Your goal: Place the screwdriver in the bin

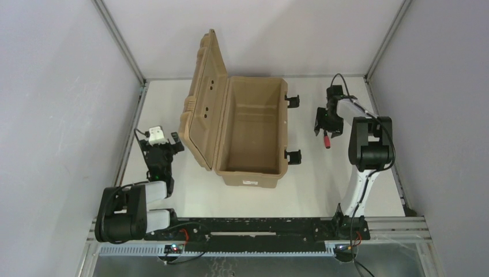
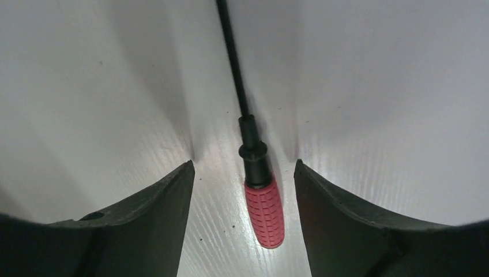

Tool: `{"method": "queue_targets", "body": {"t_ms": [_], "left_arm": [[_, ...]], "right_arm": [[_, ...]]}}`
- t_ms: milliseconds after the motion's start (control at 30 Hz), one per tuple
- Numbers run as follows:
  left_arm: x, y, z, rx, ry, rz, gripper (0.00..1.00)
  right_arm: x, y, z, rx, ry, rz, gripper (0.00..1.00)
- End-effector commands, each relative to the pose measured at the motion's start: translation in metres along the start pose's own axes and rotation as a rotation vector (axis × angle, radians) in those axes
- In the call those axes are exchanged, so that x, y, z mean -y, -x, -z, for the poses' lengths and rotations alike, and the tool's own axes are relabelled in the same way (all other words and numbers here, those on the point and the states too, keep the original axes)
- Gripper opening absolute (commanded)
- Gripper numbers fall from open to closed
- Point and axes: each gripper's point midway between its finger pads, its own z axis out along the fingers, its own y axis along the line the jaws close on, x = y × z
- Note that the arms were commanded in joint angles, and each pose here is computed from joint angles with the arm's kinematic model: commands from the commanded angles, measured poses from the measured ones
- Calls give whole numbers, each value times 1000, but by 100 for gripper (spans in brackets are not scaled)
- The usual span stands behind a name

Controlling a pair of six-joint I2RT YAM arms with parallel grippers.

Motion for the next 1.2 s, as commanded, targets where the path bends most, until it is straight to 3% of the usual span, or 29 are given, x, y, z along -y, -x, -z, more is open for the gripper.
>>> {"method": "queue_targets", "body": {"t_ms": [0, 200, 333, 467, 500, 633, 833, 1033, 1167], "left_arm": [[3, 29, -8, 88, -15, -5, 100], [3, 29, -8, 88, -14, -5, 100], [3, 29, -8, 89, -15, -5, 100], [3, 29, -8, 88, -13, -5, 100], [3, 29, -8, 88, -15, -5, 100], [3, 29, -8, 89, -15, -5, 100], [3, 29, -8, 89, -14, -5, 100], [3, 29, -8, 88, -13, -5, 100], [3, 29, -8, 89, -14, -4, 100]], "right_arm": [[5, -6, 0, -39, -73, 17, 68], [10, -28, -7, -79, -86, -12, 61], [10, -36, -11, -102, -82, 1, 40], [9, -30, -6, -79, -77, 11, 4], [9, -28, -2, -76, -74, 13, 0], [4, -10, 32, -24, -50, 10, 0], [-4, 26, 129, 117, -10, -40, 0], [-44, 39, 237, 254, 38, -19, 0], [-100, 40, 292, 324, 170, 16, 0]]}}
